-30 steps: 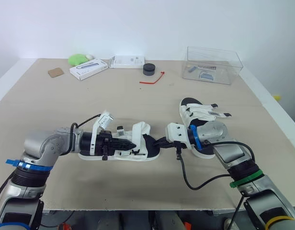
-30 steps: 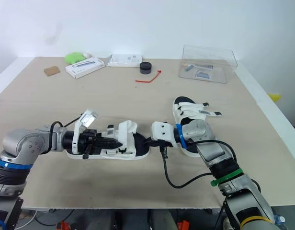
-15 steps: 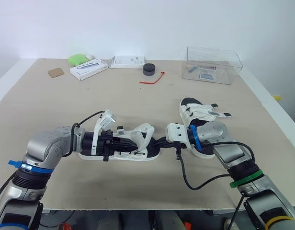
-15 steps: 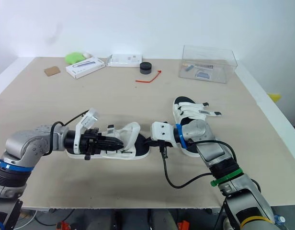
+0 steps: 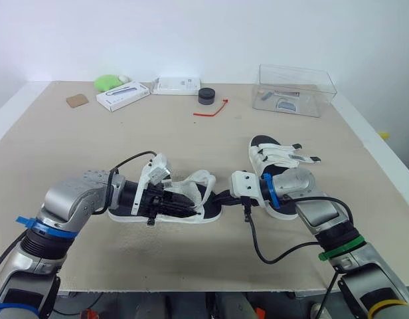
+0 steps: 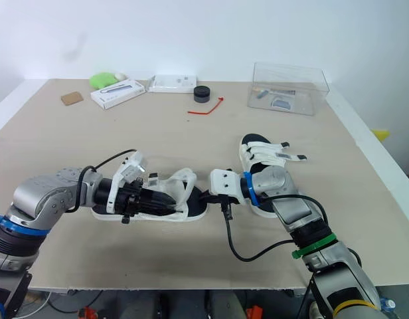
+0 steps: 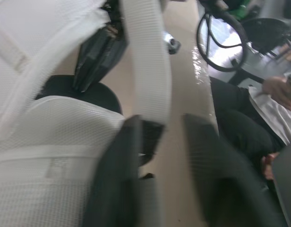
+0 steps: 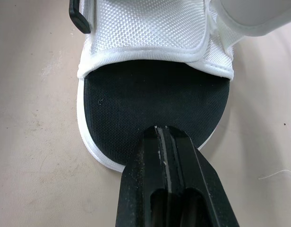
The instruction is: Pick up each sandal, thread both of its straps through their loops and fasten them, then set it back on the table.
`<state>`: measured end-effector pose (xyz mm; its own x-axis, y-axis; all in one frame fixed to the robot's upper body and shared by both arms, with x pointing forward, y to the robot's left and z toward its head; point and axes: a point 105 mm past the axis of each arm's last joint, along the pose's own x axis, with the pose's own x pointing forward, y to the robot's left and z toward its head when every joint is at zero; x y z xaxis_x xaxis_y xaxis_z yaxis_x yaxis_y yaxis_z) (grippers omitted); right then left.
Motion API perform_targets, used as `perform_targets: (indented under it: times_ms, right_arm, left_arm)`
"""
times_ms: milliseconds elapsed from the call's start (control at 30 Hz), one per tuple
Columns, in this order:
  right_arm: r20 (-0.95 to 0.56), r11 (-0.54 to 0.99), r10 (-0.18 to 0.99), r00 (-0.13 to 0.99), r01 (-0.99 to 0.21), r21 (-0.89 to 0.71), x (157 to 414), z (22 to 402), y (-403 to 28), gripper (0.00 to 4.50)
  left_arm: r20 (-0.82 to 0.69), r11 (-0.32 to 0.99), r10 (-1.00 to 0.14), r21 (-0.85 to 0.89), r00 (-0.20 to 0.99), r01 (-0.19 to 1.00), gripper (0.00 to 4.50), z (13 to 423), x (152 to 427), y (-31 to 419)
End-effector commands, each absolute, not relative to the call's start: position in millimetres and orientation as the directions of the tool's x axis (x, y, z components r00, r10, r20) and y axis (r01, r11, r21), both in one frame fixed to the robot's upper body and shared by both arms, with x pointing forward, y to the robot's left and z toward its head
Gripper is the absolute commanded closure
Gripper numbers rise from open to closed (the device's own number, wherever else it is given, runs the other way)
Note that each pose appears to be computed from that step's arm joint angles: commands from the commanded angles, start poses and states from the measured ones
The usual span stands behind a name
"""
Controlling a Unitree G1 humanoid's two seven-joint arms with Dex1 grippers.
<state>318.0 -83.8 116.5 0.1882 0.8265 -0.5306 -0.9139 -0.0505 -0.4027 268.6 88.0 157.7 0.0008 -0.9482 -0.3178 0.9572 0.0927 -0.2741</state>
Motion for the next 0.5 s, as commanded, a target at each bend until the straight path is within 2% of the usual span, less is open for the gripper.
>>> perform_targets:
  times_ms: [33, 67, 267, 500]
  right_arm:
    - [-0.594, -0.034, 0.778, 0.205, -0.93, -0.365, 320.2, 100.6, -97.3, 4.5]
    - [-0.594, -0.034, 0.778, 0.205, -0.93, -0.365, 320.4, 100.5, -97.3, 4.5]
    - [-0.595, -0.037, 0.777, 0.204, -0.93, -0.367, 321.7, 100.6, -96.9, 4.5]
    - [-0.597, -0.039, 0.775, 0.206, -0.928, -0.371, 323.2, 100.1, -96.5, 4.5]
  left_arm:
    - [-0.341, 0.134, -0.937, -0.174, 0.068, 0.976, 0.91, 163.9, 278.2, 101.9]
    - [-0.339, 0.138, -0.937, -0.153, 0.079, 0.979, 0.72, 166.4, 280.3, 103.0]
    - [-0.394, 0.098, -0.916, -0.041, 0.074, 0.994, 0.72, 166.0, 278.3, 89.0]
    - [-0.458, 0.076, -0.887, -0.023, 0.057, 0.997, 0.72, 158.1, 275.1, 70.1]
